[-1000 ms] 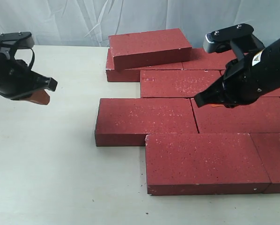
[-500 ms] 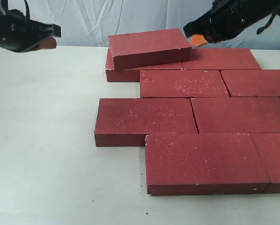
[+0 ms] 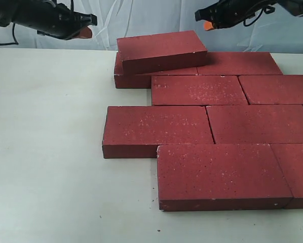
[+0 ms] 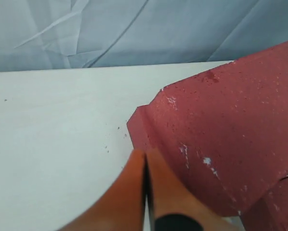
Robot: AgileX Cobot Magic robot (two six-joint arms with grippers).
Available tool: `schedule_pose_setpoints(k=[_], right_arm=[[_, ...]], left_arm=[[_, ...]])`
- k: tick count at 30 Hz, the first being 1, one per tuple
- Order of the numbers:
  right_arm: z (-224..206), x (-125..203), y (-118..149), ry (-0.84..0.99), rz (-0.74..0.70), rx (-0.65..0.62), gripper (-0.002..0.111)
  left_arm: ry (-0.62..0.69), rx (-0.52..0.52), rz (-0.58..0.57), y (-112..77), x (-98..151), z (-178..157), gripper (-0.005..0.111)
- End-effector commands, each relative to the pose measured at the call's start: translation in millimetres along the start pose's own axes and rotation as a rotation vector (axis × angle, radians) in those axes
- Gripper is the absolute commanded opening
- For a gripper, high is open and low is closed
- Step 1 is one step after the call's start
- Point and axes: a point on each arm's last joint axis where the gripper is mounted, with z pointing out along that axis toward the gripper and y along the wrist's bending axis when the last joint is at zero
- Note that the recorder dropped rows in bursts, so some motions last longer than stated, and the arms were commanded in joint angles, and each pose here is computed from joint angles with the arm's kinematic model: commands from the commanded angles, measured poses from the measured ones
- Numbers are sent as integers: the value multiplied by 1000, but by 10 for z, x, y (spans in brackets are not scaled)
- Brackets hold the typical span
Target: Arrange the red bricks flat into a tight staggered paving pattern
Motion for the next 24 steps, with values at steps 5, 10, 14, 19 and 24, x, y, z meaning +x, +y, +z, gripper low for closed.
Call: schedule_pose_setpoints(k=[5, 10, 14, 19, 24], right_arm=[[305, 172, -221, 19, 23, 41, -1], [313, 241, -196, 88, 24, 11, -1], [309, 275, -179, 126, 22, -7, -1], [310, 308, -142, 165, 5, -29, -1], [258, 283, -113, 173, 8, -46, -1]], left_arm=[[54, 71, -25, 8, 66, 416, 0], [87, 80, 15, -113, 166, 553, 0], [86, 80, 0, -157, 180, 579, 0], [94, 89, 3, -217, 199, 598, 0], [102, 98, 14, -281, 219, 617, 0]])
